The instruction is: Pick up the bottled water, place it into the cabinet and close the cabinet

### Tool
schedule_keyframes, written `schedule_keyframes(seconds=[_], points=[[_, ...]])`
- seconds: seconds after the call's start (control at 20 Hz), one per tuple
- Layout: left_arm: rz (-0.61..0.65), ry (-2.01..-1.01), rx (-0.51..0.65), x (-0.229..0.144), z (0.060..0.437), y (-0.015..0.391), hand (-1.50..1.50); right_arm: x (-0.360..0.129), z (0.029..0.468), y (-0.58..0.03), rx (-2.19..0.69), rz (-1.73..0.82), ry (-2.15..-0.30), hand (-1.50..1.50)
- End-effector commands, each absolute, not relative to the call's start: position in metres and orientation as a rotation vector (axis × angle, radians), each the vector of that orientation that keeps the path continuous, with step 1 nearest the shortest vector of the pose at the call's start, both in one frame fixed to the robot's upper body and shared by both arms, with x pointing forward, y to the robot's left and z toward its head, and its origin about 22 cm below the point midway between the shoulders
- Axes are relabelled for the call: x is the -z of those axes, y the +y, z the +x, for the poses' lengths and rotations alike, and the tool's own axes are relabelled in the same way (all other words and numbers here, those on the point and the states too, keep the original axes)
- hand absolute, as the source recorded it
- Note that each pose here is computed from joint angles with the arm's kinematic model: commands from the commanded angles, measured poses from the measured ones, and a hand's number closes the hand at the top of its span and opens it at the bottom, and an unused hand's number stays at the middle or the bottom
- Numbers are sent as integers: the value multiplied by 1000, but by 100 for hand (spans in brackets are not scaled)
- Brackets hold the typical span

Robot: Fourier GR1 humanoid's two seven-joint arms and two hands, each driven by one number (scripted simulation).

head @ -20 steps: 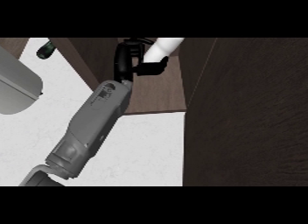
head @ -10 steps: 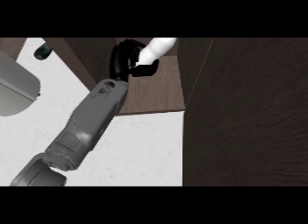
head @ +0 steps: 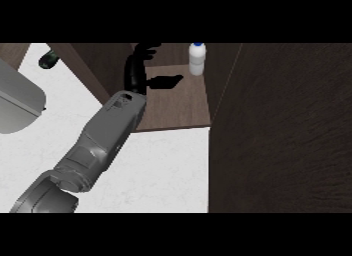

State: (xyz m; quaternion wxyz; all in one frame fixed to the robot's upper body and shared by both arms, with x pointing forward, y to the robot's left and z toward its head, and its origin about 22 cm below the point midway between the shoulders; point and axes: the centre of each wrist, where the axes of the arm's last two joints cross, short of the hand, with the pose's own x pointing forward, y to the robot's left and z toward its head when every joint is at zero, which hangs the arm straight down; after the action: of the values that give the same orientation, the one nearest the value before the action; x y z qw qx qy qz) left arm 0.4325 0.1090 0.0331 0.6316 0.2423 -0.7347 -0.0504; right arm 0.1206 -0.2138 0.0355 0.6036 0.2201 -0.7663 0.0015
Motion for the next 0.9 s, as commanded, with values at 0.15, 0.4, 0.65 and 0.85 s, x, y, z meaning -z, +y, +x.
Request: schedule_keyframes(seconds=[0.15,0.4,0.65,0.85], points=[[638,-1651,100,-26,435,150,-150,-35,121,-214,1,499,-1771,-150],[576,-1717,87,-40,443,157,-150,-47,117,-207,-2,498,-1777,-150],[377,-1818,37,-23,433,157,-150,-37,104,-215,5,491,-1776,-150],[248,-1883,-23,-30,433,139,-150,-42,109,-228,-14,473,-1810,-150]])
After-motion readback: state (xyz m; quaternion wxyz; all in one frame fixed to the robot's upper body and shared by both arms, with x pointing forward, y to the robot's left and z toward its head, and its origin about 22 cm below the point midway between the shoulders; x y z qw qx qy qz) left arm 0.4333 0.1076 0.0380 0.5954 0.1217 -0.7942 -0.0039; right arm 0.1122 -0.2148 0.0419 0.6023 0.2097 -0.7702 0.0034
